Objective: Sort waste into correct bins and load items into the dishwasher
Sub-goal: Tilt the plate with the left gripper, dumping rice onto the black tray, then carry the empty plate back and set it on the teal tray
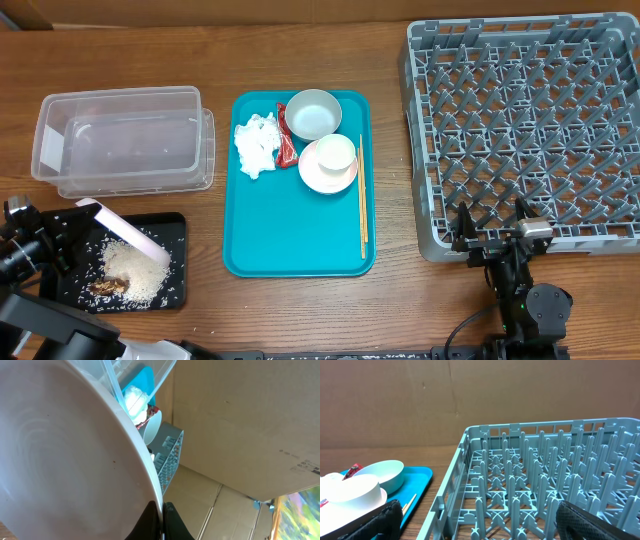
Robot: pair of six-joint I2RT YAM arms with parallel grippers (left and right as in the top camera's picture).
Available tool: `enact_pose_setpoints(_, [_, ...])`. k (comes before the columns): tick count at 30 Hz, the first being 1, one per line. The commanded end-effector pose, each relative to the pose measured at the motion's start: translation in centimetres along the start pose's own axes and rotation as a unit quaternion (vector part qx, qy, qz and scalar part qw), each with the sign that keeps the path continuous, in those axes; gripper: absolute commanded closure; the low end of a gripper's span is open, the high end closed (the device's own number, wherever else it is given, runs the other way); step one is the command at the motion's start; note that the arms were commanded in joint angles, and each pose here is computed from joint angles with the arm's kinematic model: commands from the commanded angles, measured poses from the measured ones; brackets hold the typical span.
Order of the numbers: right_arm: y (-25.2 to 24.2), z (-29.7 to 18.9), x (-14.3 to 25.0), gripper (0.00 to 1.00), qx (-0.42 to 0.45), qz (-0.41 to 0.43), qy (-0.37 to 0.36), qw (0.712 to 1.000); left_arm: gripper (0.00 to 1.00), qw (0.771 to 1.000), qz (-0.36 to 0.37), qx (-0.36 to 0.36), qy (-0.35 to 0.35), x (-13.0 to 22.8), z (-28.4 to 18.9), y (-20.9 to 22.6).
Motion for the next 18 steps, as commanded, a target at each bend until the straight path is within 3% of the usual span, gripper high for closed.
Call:
enact_pose_setpoints(1, [0.1, 0.0, 0.2, 0.0, 0.0, -0.002, -0.003, 1.0, 0.96, 0.999, 0.035, 0.013, -0.003, 1.2, 0.2, -1.1])
enact_pose_setpoints(8, [0.1, 0.0, 0.2, 0.0, 0.0, -0.002, -0.003, 1.0, 0.96, 0.991, 0.132, -0.017, 0.034, 5.9, 2.7, -3.4])
enact_pose_setpoints(18, [0.1, 0.0, 0.2, 0.0, 0.0, -0.002, -0.003, 1.0, 0.96, 0.951, 0.261, -0.093, 0.134, 14.0, 7.9, -4.4])
Point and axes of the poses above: each gripper's point midway between its finger pads, its own z axis out along the fingers, its own y axis along the line the jaws close on, x = y × z, the point moved 5 cm from there along -z, back along the fingers, and after that the axes turned 10 degrees about -z, right-handed, at the moved point
